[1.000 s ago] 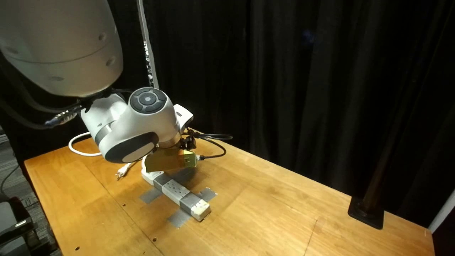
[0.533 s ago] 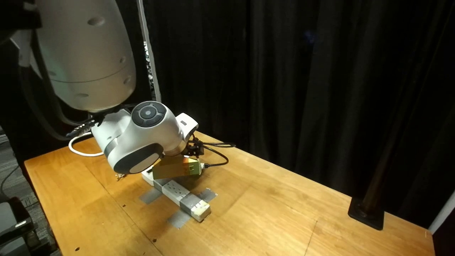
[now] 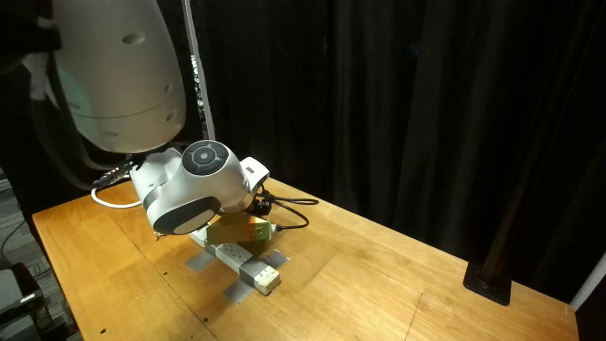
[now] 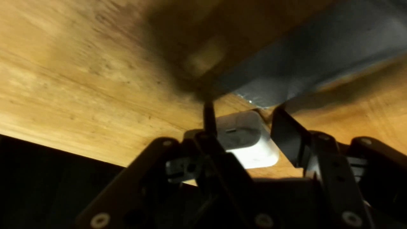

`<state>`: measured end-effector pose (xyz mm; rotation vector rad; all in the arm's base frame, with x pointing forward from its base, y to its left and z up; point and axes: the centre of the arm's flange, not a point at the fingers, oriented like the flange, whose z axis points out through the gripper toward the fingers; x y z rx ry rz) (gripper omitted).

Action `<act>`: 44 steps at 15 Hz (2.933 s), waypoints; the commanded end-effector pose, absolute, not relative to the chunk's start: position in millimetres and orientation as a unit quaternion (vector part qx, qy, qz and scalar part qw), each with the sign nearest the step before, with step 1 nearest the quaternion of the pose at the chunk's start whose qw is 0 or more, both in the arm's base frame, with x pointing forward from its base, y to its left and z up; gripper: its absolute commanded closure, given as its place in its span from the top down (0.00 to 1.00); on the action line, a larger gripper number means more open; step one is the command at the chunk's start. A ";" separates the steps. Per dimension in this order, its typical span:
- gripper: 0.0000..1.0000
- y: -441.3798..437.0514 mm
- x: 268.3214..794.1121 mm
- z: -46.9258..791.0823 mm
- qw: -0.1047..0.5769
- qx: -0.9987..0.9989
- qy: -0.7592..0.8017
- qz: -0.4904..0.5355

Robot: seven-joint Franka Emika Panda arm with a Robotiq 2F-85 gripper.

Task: Put the charger head on the slot on the extension cord

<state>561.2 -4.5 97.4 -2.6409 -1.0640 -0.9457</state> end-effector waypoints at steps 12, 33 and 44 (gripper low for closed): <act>1.00 34.7 602.5 98.1 0.111 -0.829 -0.494 -0.237; 1.00 72.5 627.8 136.6 0.009 -0.796 -0.558 -0.233; 0.58 100.1 618.5 104.5 -0.014 -0.796 -0.581 -0.171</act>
